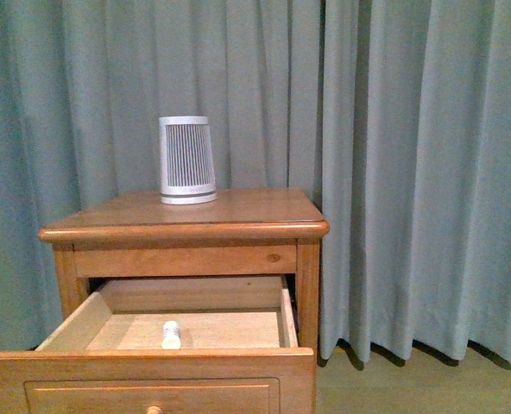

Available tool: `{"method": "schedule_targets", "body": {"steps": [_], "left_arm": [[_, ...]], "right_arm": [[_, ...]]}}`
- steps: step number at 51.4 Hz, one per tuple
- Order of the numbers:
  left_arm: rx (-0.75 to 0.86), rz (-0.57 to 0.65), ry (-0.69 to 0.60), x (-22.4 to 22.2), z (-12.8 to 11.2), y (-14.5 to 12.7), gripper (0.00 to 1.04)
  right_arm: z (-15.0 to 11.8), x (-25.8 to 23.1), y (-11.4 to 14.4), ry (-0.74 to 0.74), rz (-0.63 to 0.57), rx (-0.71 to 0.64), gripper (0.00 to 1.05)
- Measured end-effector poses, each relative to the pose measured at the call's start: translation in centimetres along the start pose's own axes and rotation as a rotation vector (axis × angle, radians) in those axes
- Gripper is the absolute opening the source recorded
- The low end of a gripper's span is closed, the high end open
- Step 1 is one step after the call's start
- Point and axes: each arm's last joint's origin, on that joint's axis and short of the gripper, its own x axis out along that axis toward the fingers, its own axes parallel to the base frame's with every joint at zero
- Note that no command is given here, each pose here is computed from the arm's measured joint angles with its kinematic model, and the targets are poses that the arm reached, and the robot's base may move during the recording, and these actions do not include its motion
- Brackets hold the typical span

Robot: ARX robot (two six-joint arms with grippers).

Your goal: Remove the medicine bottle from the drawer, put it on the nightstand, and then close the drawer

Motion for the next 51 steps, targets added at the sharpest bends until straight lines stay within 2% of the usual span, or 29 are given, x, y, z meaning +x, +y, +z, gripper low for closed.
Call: {"method": "schedule_targets", "body": {"steps": [10, 14, 21, 34, 51], "left_arm": [[-0.087, -0.113, 0.047, 0.1, -2.4, -0.4, 0.97], [-0.117, -0.273, -0.079, 0.4, -3.1, 0.3, 0.78], [-0.105, -0.302, -0.099, 0.6, -4.2, 0.6, 0.45], [-0.104, -0.3, -0.103, 0.6, -4.2, 0.7, 0.03], [-0.1, -0.3, -0.104, 0.6, -4.2, 0.7, 0.03]], "right_arm": [[0.0, 0.0, 0.0, 0.0, 0.0, 0.0, 0.98], [0.0, 0.0, 0.0, 0.0, 0.0, 0.0, 0.98], [0.0, 0.0, 0.0, 0.0, 0.0, 0.0, 0.98], [0.0, 0.0, 0.0, 0.0, 0.0, 0.0, 0.98], [0.0, 0.0, 0.0, 0.0, 0.0, 0.0, 0.98]]}}
